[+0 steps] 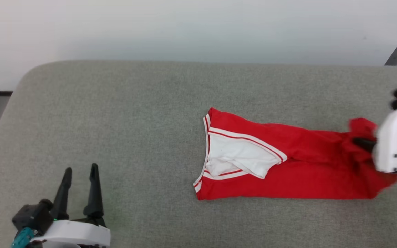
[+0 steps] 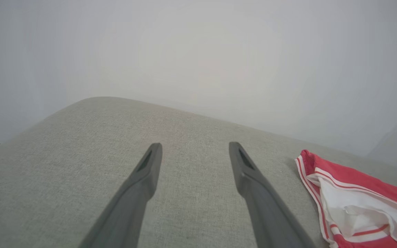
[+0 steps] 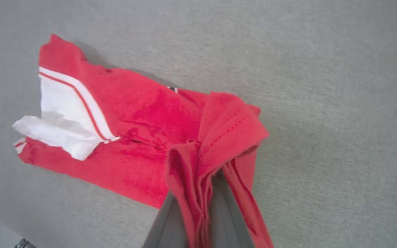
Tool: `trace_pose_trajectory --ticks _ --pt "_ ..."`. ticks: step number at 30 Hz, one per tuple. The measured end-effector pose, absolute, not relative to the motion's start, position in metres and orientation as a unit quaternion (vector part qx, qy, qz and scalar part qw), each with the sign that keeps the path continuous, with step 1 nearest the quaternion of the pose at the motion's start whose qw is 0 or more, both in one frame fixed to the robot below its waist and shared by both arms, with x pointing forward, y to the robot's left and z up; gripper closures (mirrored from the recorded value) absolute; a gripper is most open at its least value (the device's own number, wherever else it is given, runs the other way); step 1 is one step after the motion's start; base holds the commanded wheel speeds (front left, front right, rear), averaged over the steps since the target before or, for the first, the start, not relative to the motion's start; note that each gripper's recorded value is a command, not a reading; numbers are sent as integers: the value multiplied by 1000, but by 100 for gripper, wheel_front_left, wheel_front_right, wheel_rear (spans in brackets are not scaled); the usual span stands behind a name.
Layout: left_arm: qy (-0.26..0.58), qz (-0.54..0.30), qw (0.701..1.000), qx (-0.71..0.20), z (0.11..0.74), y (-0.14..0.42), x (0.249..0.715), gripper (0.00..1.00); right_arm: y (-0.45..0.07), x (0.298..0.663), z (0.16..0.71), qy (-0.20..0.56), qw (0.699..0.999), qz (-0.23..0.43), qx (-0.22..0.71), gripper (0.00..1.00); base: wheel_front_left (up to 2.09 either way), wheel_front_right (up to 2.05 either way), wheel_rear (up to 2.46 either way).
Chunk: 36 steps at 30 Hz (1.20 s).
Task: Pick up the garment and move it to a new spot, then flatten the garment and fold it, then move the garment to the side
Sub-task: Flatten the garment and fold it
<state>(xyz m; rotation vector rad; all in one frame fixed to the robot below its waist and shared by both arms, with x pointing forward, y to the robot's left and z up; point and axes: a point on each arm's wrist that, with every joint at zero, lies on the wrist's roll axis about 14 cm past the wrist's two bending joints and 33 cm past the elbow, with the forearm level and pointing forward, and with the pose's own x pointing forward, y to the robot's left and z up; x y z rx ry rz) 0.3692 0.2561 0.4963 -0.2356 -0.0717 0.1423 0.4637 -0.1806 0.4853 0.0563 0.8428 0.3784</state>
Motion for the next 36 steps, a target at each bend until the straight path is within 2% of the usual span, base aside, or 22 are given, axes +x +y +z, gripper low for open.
trace_pose_trajectory --ticks 9,21,23,25,31,36 --pt "-45 57 989 -128 503 244 370 0 -84 456 507 372 879 298 24 100 0 0 0" --pt "-47 76 987 -136 506 252 367 0 8 479 491 356 863 358 10 100 0 0 0" --pt "-47 81 986 -136 506 256 366 0 20 478 485 361 857 367 1 58 0 0 0" --pt "-45 86 986 -138 505 259 365 0 30 477 480 364 851 378 -12 0 0 0 0" --pt "-40 104 984 -137 500 270 361 0 56 469 484 362 835 416 -1 0 0 0 0" --pt "-43 101 985 -137 501 271 365 0 58 466 506 331 838 434 13 0 0 0 0"
